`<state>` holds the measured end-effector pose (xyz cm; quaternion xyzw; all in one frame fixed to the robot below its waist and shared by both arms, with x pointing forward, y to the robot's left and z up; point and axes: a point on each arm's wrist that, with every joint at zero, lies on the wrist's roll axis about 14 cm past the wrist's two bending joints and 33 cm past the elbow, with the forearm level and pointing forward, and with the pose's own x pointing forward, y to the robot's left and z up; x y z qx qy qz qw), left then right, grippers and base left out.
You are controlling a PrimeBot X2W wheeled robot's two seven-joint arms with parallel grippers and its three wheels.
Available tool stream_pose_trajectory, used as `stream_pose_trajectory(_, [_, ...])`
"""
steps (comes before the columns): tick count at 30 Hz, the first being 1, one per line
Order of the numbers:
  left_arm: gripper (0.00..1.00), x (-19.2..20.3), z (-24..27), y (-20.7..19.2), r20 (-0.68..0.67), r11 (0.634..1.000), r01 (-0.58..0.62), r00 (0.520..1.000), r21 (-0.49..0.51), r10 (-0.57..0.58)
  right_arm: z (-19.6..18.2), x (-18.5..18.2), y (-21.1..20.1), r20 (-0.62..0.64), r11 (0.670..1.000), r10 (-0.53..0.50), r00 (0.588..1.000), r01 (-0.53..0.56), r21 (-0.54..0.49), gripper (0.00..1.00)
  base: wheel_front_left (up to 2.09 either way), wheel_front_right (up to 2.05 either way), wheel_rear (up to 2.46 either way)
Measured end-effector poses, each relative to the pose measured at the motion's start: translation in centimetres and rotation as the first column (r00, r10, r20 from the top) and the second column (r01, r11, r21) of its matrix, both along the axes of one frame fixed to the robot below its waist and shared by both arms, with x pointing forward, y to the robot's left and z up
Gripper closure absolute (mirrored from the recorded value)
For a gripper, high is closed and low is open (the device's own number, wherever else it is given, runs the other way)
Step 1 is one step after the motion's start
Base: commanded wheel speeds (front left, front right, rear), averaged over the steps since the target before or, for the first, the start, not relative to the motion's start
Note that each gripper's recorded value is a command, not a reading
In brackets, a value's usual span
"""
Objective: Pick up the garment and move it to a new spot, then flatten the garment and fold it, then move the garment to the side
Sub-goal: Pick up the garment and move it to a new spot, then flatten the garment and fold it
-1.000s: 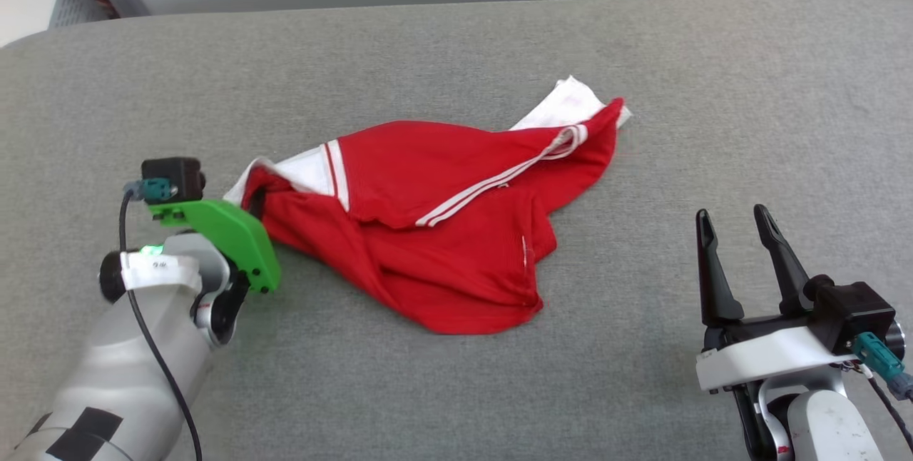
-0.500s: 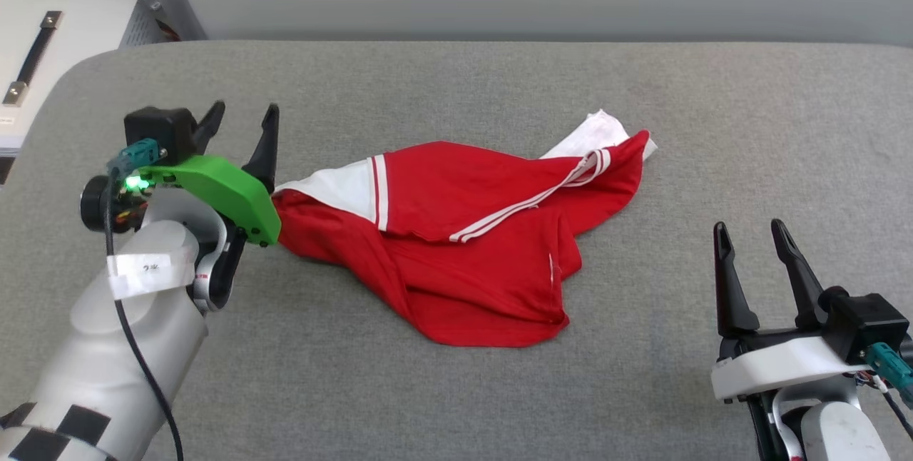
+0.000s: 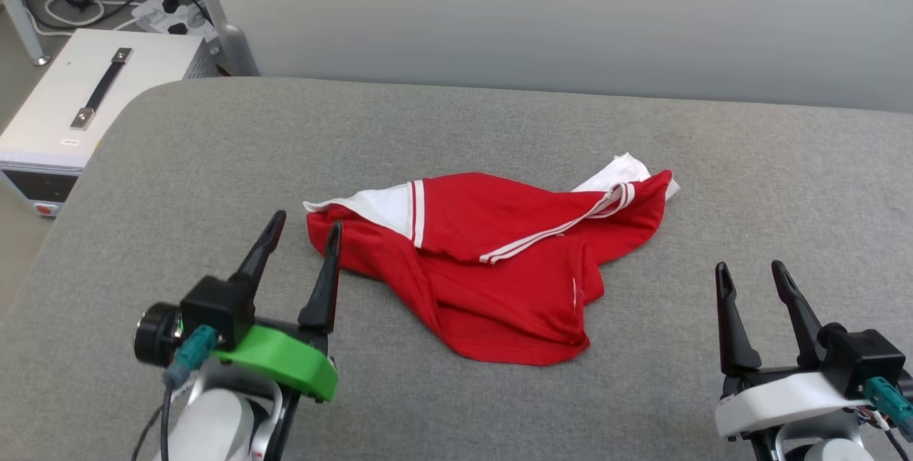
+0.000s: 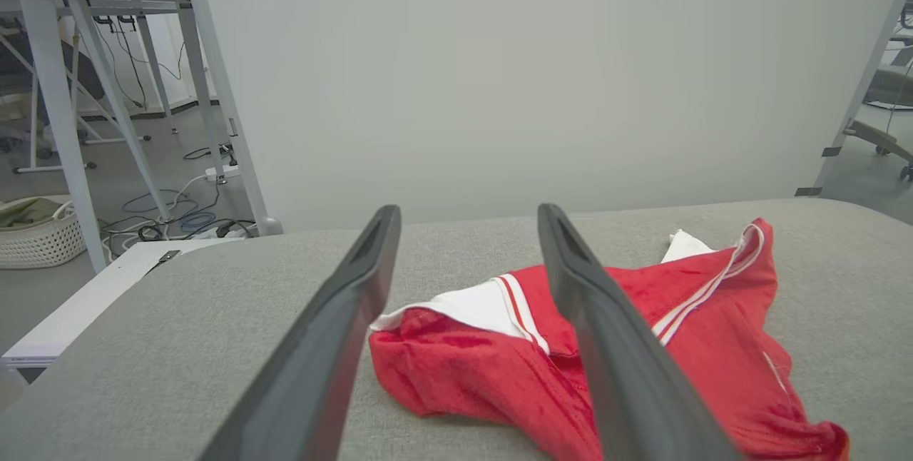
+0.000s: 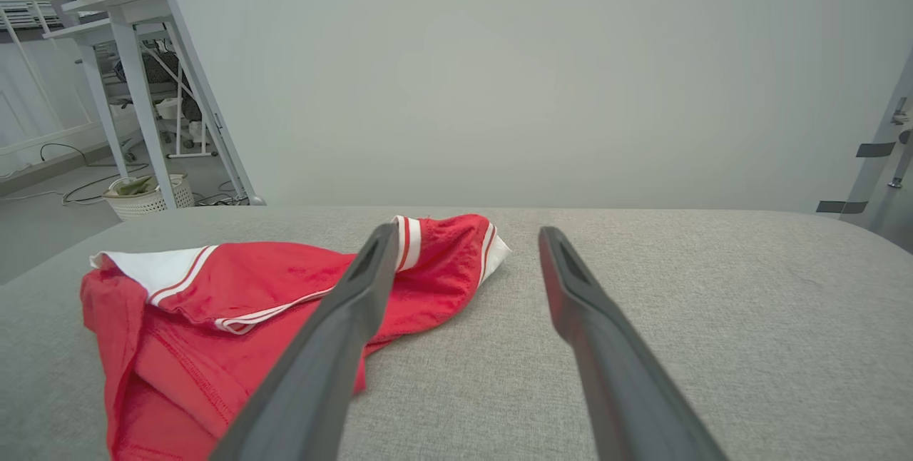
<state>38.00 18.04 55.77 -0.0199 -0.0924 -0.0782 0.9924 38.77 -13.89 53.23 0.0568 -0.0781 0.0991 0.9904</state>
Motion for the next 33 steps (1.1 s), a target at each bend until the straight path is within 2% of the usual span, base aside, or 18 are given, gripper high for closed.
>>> stream_pose_trajectory(8, [0.0,-2.9,-1.4,-0.3,-0.017,0.998,-0.037,0.999,-0.046,0.036,-0.1,-1.0,0.5,-0.003,1.0,0.017,1.0,-0.017,0.001,0.0,0.0,0.0,0.0])
stream_pose_trajectory(18, [0.0,-3.2,-1.2,0.1,0.0,0.998,-0.053,0.999,-0.046,0.053,-0.3,-1.0,1.1,-0.011,0.999,0.037,0.999,-0.037,0.002,0.0,0.0,0.0,0.0])
stream_pose_trajectory(23, [0.0,-3.1,-1.6,0.5,-0.009,0.996,-0.071,0.997,-0.047,0.07,-1.6,-1.0,3.5,-0.065,0.989,0.139,0.988,-0.142,-0.051,0.0,0.0,0.0,0.0])
stream_pose_trajectory(26, [0.0,-3.1,-2.1,0.5,-0.025,0.996,-0.078,0.997,-0.05,0.077,-3.4,-1.1,6.3,-0.18,0.957,0.25,0.951,-0.271,-0.105,0.0,0.0,0.0,0.0])
stream_pose_trajectory(29, [0.0,-3.1,-3.0,0.8,-0.055,0.994,-0.094,0.994,-0.063,0.091,-4.9,-1.2,9.2,-0.305,0.901,0.355,0.884,-0.411,-0.142,0.0,0.0,0.0,0.0])
stream_pose_trajectory(33, [0.0,-3.0,-3.4,1.4,-0.07,0.99,-0.121,0.991,-0.073,0.116,-7.4,-1.9,12.6,-0.481,0.787,0.451,0.751,-0.589,-0.182,0.0,0.0,0.0,0.0])
